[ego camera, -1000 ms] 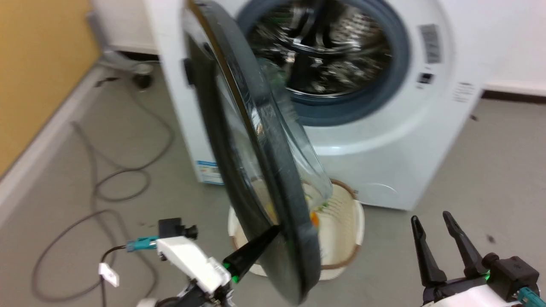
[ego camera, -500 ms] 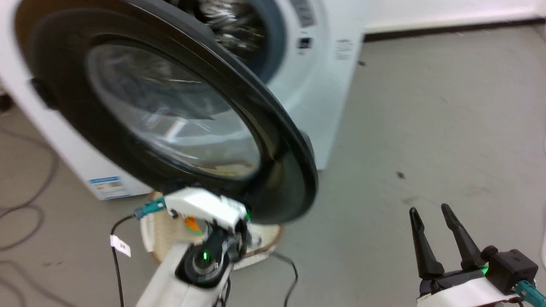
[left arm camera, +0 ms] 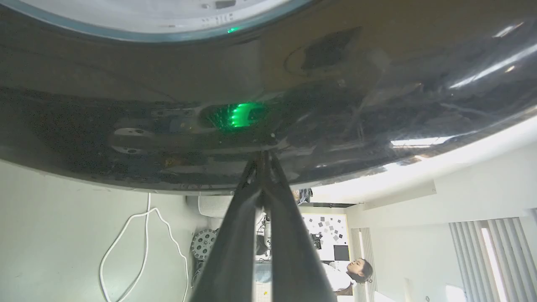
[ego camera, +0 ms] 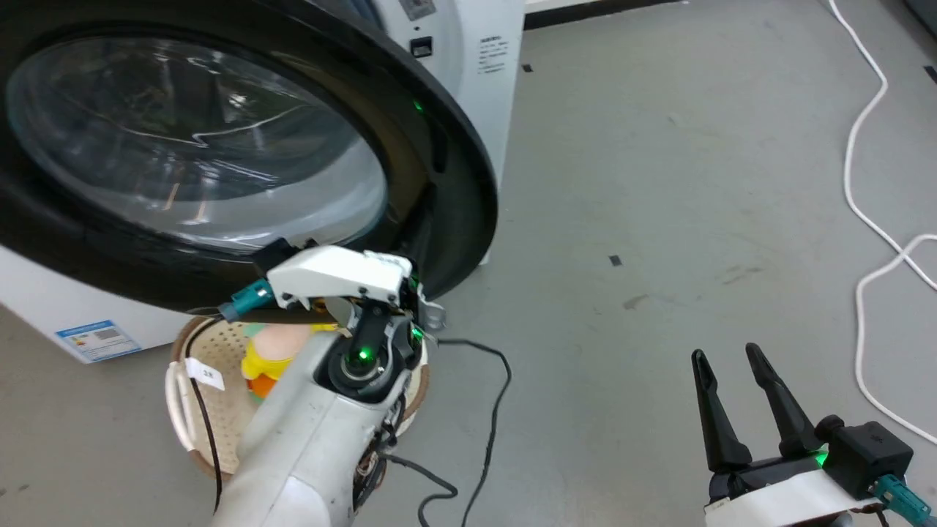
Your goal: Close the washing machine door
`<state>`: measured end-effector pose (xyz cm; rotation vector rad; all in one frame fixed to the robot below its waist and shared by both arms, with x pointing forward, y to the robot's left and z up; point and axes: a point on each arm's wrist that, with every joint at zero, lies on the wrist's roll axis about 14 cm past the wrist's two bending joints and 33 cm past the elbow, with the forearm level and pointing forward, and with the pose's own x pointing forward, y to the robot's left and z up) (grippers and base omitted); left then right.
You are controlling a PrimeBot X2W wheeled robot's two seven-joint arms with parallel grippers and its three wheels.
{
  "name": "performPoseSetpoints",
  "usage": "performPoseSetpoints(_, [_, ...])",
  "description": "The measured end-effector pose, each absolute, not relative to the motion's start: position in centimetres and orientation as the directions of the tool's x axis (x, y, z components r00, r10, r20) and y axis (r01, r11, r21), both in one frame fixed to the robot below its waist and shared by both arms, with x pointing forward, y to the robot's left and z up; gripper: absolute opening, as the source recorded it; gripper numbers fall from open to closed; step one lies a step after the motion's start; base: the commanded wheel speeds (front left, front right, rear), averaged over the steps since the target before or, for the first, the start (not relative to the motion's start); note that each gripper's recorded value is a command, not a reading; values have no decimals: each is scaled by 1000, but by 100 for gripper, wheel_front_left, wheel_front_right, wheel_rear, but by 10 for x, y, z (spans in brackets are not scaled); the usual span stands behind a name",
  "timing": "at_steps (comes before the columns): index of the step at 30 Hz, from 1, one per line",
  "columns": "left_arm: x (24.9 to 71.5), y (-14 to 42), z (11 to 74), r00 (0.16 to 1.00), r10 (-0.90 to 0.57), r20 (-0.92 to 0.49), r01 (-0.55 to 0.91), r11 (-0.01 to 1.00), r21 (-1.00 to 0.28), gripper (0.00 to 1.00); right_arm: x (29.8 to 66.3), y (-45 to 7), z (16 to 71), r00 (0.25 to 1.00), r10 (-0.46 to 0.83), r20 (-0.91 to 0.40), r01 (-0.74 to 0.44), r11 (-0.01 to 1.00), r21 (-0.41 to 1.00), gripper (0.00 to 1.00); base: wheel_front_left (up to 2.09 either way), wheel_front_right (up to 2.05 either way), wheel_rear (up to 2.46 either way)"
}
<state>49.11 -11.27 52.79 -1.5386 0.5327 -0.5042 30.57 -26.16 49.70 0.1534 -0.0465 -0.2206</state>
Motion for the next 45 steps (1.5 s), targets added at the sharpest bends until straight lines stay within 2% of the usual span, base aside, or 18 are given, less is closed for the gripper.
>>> performPoseSetpoints(6, [479, -102, 522, 780, -626, -18, 30, 65, -997, 0, 317, -251, 503, 983, -176, 55, 165, 972, 165, 100, 0, 0, 0])
performPoseSetpoints(11, [451, -78, 508, 754, -656, -32, 186, 261, -947, 0, 327, -236, 509, 990, -119, 80, 104, 980, 168, 100, 0, 0, 0])
performPoseSetpoints(15, [435, -41, 506, 753, -658, -5, 421, 487, -765, 0, 335, -224, 512, 993, -66, 95, 50, 985, 165, 100, 0, 0, 0])
performPoseSetpoints(20, [436, 24, 524, 828, -559, 45, 496, 692, -525, 0, 347, -205, 523, 991, 7, 132, -28, 987, 160, 100, 0, 0, 0])
performPoseSetpoints(23, [437, 65, 560, 883, -443, 156, 468, 800, -377, 0, 350, -194, 526, 989, 47, 142, -70, 985, 158, 100, 0, 0, 0])
performPoseSetpoints(27, [415, 110, 580, 925, -298, 236, 355, 900, -255, 0, 354, -177, 530, 982, 102, 158, -127, 980, 156, 100, 0, 0, 0])
performPoseSetpoints(34, [373, 152, 564, 968, -118, 220, 161, 969, -188, 0, 358, -157, 540, 968, 165, 188, -194, 970, 149, 100, 0, 0, 0])
performPoseSetpoints(40, [353, 153, 548, 979, -84, 188, 107, 987, -119, 0, 357, -152, 539, 966, 179, 187, -208, 967, 149, 100, 0, 0, 0])
performPoseSetpoints(41, [350, 152, 545, 980, -85, 181, 106, 988, -109, 42, 357, -152, 539, 966, 180, 186, -209, 966, 150, 100, 0, 0, 0])
performPoseSetpoints(42, [349, 151, 543, 981, -84, 175, 103, 989, -102, 100, 357, -152, 538, 966, 181, 185, -210, 966, 150, 100, 0, 0, 0])
performPoseSetpoints(45, [346, 148, 538, 981, -96, 167, 109, 991, -75, 100, 357, -151, 536, 967, 184, 177, -212, 966, 151, 100, 0, 0, 0])
